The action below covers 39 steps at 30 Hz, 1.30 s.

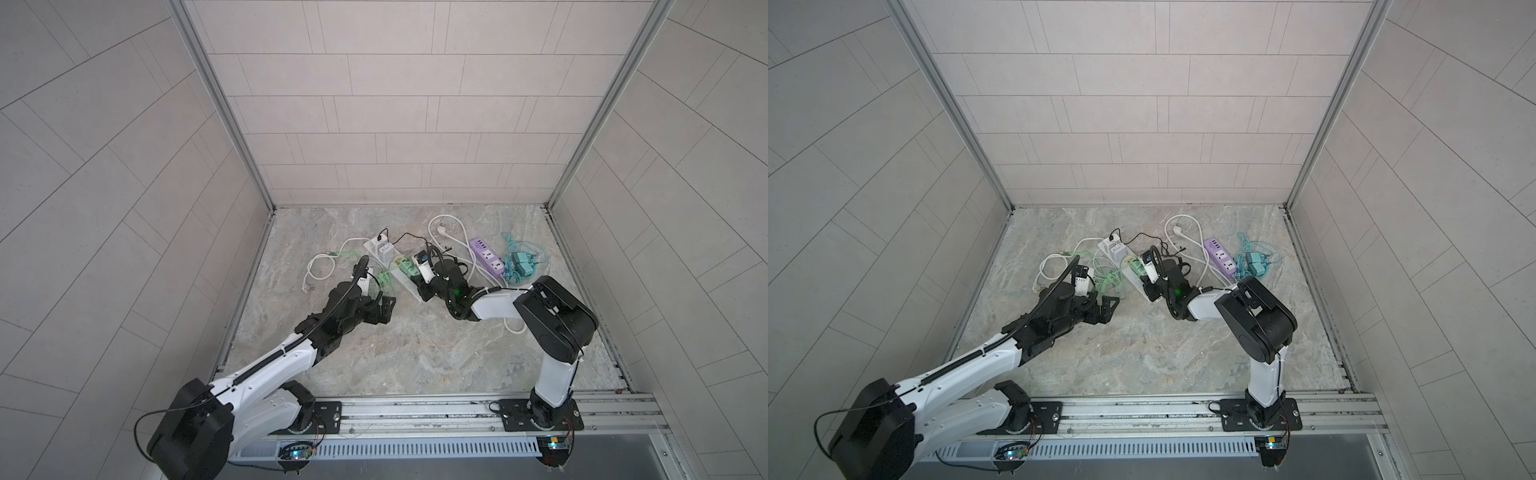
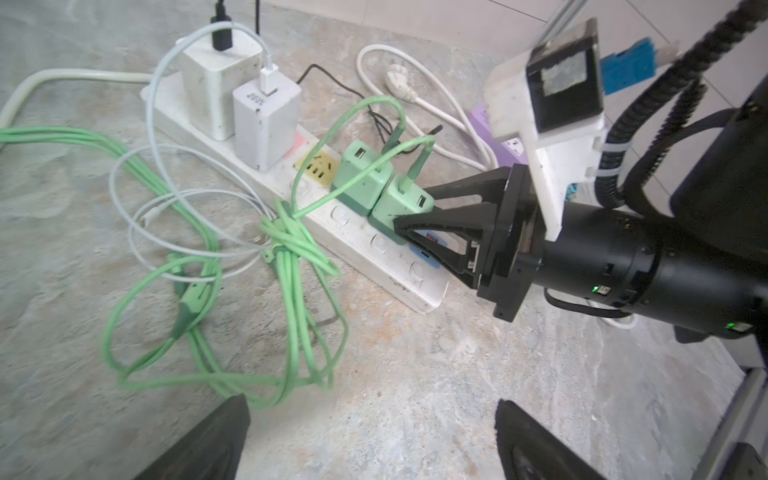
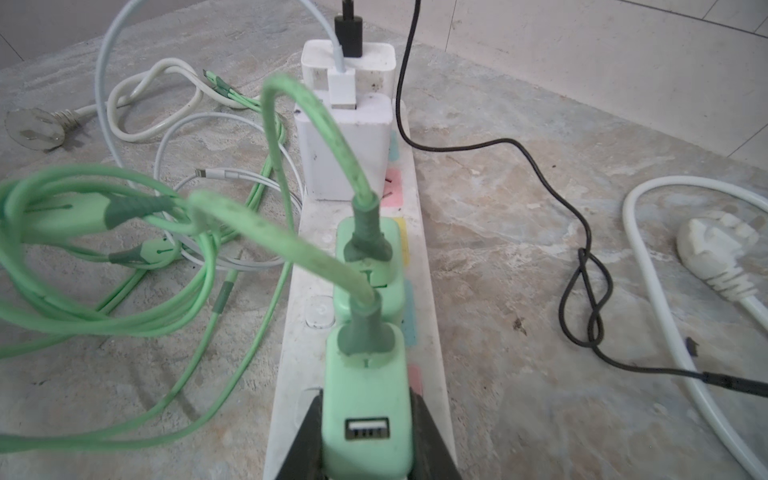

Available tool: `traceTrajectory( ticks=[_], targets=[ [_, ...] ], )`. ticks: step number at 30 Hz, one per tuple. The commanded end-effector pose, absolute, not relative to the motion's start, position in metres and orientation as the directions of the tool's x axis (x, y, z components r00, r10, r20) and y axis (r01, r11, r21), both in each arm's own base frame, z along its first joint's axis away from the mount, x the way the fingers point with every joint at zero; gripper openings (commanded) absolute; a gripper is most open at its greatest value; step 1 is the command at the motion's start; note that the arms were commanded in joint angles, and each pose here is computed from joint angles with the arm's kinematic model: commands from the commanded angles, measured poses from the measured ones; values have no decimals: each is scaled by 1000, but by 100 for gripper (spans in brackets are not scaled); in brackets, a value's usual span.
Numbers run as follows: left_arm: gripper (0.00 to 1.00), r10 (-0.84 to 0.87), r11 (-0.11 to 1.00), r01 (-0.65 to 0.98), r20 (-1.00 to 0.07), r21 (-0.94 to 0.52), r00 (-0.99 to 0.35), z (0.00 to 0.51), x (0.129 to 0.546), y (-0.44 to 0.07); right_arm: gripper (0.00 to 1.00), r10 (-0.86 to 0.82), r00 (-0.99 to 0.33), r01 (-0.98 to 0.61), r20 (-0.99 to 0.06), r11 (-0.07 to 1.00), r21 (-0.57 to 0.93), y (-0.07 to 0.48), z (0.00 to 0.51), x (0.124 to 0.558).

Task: Insert the plug
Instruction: 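Press the green charger down into the socket with the right gripper, then open the right gripper, raise it and move toward the purple strip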

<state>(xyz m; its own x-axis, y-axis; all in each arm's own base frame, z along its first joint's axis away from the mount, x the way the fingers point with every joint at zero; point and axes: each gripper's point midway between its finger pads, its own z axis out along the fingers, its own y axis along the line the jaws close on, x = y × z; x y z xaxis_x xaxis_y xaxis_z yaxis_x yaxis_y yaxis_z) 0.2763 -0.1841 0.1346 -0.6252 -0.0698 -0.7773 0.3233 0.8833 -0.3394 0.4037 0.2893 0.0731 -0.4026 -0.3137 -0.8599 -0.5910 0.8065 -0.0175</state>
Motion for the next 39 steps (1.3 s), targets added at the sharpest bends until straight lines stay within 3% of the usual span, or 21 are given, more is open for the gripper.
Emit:
traceTrajectory(
  ticks=[1,7,13,22,25,29,34,39],
  targets=[
    [100,-112,936,208,-799,-285,-590,146,282,-155,4,-497,-614,-629,-614,778,-1,278,-11,356],
    [100,-160,969,70,-814,-239,-558,156,275,-117,6,-504,-585,-681,-635,730,48,316,19,367],
    [100,-236,969,-68,-814,-236,-531,164,263,-82,11,-541,-597,-695,-593,718,45,350,25,368],
    [100,-268,963,-111,-815,-247,-514,163,255,-70,48,-496,-590,-678,-637,733,58,360,52,369],
    [100,-260,965,-102,-814,-243,-519,162,254,-71,56,-488,-571,-675,-660,736,40,355,71,373],
    [100,-259,964,-96,-810,-246,-525,159,253,-72,56,-456,-564,-641,-689,768,16,331,101,374],
    [100,-264,962,-80,-804,-262,-533,155,251,-75,56,-360,-586,-494,-726,869,-32,260,132,385],
    [100,-266,960,-77,-791,-269,-551,151,246,-75,56,-72,-709,-150,-701,988,50,150,130,428]
  ],
)
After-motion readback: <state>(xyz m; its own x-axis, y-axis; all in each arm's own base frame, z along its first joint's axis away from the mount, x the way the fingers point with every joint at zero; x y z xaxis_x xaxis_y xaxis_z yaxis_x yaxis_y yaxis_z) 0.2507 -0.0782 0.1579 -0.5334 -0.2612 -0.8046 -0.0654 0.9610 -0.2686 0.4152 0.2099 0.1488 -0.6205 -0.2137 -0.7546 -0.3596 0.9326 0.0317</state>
